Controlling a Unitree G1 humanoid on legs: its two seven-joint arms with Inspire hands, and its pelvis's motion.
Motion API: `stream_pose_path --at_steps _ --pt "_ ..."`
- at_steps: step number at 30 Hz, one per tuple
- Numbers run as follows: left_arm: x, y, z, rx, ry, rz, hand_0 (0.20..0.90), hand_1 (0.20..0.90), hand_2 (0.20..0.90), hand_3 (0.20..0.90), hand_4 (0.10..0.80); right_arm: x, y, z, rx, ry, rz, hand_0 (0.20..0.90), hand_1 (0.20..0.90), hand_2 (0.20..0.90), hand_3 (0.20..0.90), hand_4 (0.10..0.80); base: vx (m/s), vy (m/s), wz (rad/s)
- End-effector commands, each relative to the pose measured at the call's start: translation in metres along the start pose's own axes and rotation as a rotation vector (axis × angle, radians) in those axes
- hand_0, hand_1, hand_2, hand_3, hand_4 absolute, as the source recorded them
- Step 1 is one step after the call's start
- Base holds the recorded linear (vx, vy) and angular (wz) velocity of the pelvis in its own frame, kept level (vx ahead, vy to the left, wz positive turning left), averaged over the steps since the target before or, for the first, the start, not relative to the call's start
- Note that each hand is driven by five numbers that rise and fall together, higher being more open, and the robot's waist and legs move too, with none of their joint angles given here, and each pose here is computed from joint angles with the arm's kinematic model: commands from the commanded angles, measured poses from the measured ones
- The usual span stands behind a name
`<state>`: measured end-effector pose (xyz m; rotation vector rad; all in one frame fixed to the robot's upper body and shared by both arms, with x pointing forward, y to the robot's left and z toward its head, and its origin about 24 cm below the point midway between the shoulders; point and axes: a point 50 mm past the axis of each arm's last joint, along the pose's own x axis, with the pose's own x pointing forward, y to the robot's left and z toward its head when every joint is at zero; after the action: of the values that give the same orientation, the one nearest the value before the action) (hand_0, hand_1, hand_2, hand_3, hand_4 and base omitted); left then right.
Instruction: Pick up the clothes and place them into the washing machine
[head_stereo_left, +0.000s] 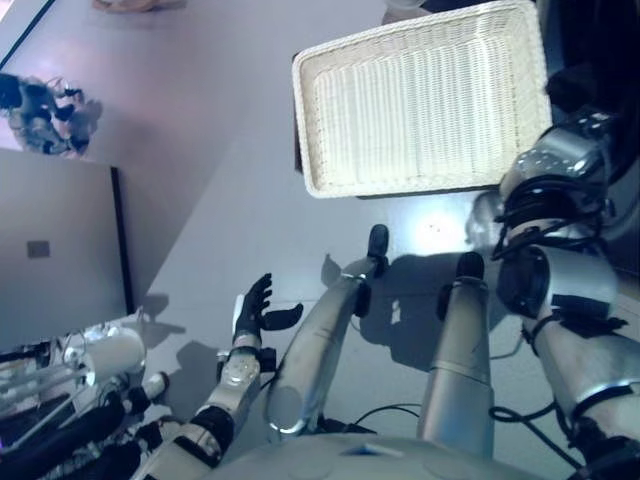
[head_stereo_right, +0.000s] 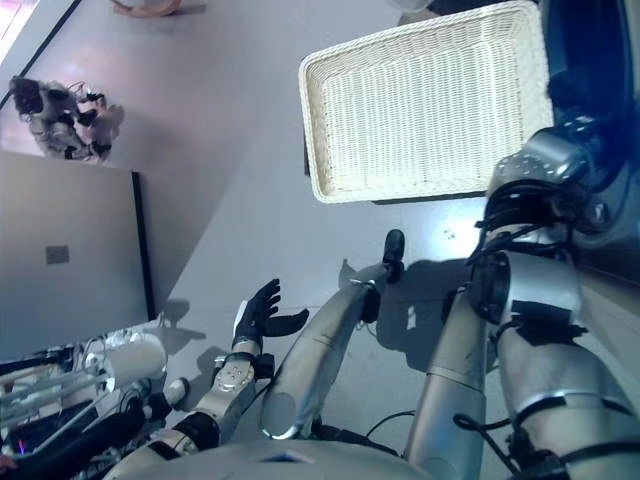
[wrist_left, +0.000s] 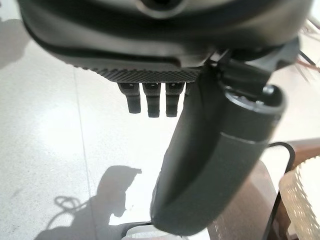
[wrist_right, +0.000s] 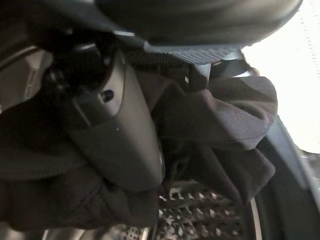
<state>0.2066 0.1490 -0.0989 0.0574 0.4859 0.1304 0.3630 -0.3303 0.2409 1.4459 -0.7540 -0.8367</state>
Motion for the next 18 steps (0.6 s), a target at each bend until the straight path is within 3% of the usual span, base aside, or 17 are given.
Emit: stream_pose_path --at_steps 1,8,16,17,18 --pt "-0.007 0.03 -0.014 0.051 0.019 0.102 0.9 0.9 0.9 0.9 0.8 0.0 0.095 0.049 -0.051 -0.195 0.365 0.3 0.3 0.3 0.3 0.4 0.187 0.06 -0.01" --pt "-0.009 0.031 -0.015 0.037 0.015 0.113 0.9 0.9 0.9 0.9 0.8 0.002 0.143 0.077 -0.369 -0.319 0.464 0.3 0.3 0.3 0.3 0.4 0.05 0.04 0.13" --pt "-0.013 0.023 -0.02 0.042 0.023 0.101 0.9 0.9 0.9 0.9 0.8 -0.002 0.152 0.084 -0.563 -0.44 0.487 0.302 0.302 0.302 0.302 0.402 0.022 0.008 0.05" --pt "-0.012 0.026 -0.017 0.058 0.008 0.112 0.9 0.9 0.9 0.9 0.8 -0.002 0.152 0.084 -0.66 -0.491 0.486 0.413 0.413 0.413 0.413 0.475 0.022 0.004 0.21" --pt "-0.012 0.025 -0.016 0.057 0.007 0.112 0.9 0.9 0.9 0.9 0.8 -0.003 0.153 0.083 -0.662 -0.495 0.486 0.42 0.42 0.42 0.42 0.48 0.013 0.004 0.22"
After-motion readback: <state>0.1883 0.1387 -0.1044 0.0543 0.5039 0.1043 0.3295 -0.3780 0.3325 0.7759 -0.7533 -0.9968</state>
